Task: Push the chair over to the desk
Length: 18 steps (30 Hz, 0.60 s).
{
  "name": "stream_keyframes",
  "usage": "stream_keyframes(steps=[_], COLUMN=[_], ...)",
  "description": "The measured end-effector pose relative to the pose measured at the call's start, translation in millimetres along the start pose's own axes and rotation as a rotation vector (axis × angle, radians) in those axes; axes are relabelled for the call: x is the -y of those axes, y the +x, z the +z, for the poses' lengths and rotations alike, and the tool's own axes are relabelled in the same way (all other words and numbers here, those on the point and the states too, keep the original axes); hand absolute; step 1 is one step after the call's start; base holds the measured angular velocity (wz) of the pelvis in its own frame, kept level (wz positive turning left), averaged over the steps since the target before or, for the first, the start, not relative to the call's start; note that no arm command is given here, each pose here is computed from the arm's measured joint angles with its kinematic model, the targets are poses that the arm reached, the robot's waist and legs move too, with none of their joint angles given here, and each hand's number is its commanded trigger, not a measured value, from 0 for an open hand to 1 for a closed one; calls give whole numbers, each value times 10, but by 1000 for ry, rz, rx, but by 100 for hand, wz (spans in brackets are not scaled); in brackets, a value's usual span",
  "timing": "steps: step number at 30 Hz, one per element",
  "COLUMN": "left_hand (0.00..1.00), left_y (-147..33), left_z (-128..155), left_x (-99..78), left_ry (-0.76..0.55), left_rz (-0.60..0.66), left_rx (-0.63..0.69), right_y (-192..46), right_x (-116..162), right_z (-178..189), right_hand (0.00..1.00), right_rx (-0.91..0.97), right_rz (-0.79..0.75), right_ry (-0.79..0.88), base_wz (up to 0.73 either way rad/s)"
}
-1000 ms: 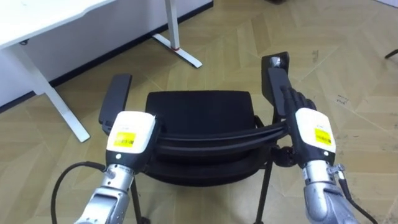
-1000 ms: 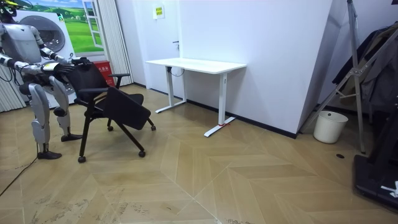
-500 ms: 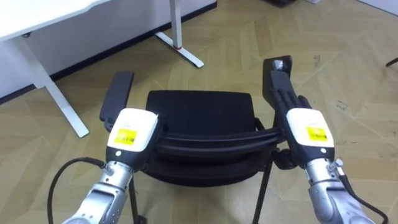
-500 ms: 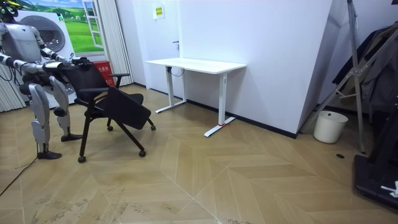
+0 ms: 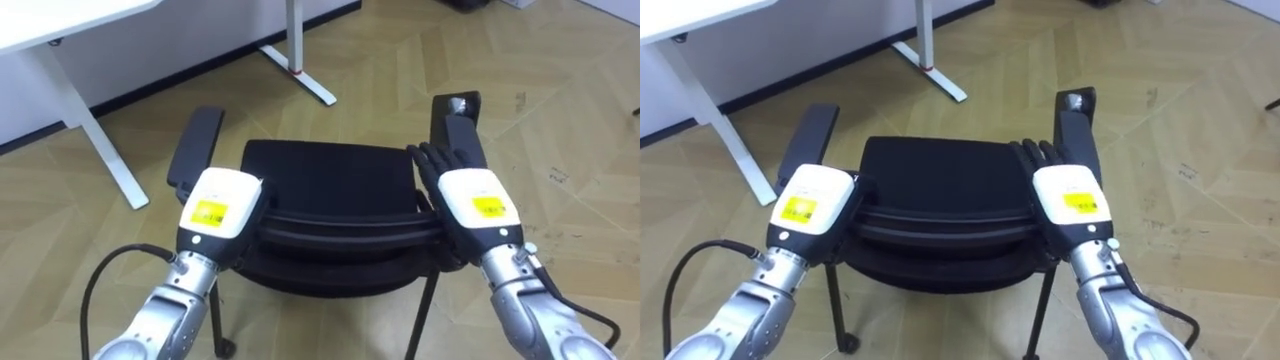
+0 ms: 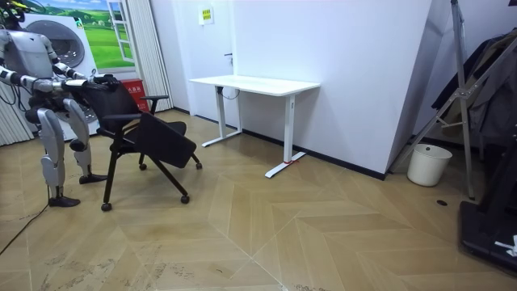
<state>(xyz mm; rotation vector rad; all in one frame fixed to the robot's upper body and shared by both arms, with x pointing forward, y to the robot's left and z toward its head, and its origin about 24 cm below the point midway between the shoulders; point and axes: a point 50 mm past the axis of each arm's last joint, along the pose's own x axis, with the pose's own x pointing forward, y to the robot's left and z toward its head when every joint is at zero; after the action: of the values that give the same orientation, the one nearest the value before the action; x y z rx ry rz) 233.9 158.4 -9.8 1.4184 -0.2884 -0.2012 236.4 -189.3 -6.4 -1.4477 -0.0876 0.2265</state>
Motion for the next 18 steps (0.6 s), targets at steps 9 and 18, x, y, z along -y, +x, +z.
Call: stream_keyframes(steps=[9,18], left_hand=[100,100], left_y=[22,31], left_z=[15,46], left_x=[33,57], left_ry=[-5,-9], left_rz=[-11,-24], left_rx=[15,36], right_y=[-11,-44], right_x=[-46,-93], right_z=[48,24], right_hand=[0,100], right_rx=[46,58], right_rz=[38,47], right_ry=[-88,-103], base_wz=[5,8])
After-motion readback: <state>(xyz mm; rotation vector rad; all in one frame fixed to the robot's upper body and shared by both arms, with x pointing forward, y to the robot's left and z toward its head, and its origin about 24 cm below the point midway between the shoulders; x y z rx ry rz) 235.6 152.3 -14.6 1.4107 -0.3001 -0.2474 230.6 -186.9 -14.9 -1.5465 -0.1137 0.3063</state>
